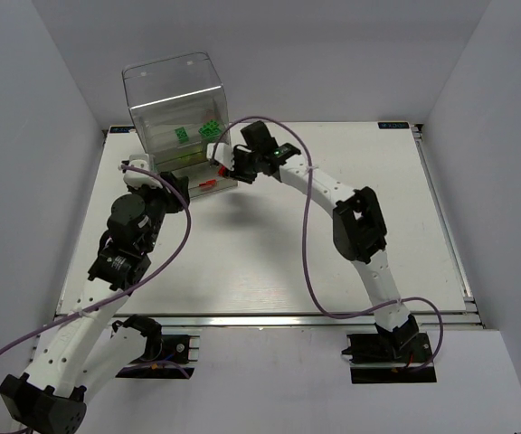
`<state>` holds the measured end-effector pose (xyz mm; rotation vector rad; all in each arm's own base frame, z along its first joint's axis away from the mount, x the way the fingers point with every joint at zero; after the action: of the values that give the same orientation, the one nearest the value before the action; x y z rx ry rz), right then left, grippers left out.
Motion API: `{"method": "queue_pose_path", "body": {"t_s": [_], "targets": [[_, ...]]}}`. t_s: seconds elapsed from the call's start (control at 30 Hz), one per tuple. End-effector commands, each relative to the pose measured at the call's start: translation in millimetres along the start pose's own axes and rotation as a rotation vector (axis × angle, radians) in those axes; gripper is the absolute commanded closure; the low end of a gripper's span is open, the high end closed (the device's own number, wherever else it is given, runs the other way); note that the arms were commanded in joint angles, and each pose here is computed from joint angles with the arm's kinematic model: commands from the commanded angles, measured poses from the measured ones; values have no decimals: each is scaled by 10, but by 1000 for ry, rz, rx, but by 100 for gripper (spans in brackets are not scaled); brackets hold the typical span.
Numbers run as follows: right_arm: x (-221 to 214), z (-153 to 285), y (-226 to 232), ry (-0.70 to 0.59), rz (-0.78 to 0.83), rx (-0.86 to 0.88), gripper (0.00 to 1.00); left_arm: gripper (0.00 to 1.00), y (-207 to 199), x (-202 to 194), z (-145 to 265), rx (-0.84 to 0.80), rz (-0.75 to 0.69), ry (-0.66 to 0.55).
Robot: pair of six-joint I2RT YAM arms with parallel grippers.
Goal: Sort the legos into containers by color
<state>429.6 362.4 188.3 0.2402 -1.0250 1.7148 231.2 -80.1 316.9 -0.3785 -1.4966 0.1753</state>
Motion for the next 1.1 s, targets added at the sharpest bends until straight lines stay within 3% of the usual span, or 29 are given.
{"method": "queue_pose_path", "body": {"t_s": [0.0,0.27,0.4,0.43,0.63,0.7,0.77,0.8,0.83,0.87,0.9,0.93,1.0,1.03,1.07], "targets": [[175,-171,-264,28,225,-191,100,36,44,40,-17,38,-10,-35],[348,-512,-306,12,326,-310,97,36,54,48,-7,46,-11,-43],[355,-636,-218,15,333,-322,61,36,52,64,-3,47,-9,-48],[382,-659,-187,11,330,-322,47,36,54,58,3,45,-8,-47],[355,-661,-121,26,275,-334,16,35,46,34,-1,31,-4,-45],[366,-630,-129,21,228,-344,15,35,43,14,-15,31,-2,-34],[419,-524,-176,14,177,-349,17,42,35,0,-25,20,-2,-32],[422,-448,-209,35,131,-379,27,49,33,-15,-27,15,-1,-28],[420,-373,-217,32,31,-397,39,68,28,-16,-27,9,2,-31],[480,-187,-239,35,-23,-413,57,77,17,-35,-31,-5,4,-24],[430,-47,-280,55,-89,-443,93,85,13,-71,-53,-10,10,-14],[571,250,-325,13,-212,-484,100,100,2,-94,-70,-18,12,-3],[311,471,-138,70,-377,-436,100,100,-32,-197,-143,-43,25,47],[421,819,-127,17,-526,-457,100,100,-48,-243,-180,-53,29,71],[198,852,170,80,-608,-369,100,100,-60,-304,-218,-60,36,102]]}}
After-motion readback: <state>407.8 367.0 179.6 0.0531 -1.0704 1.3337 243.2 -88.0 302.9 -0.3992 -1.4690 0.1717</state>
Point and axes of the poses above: each gripper's point midway between its finger pads, its own z axis back along the fingers, its own y axis along the line the jaws close on, x = y × z, the point moved 8 cm from there along z, back along the fingers, and after that the axes turned 8 degrees about z, right-handed, at the moved point
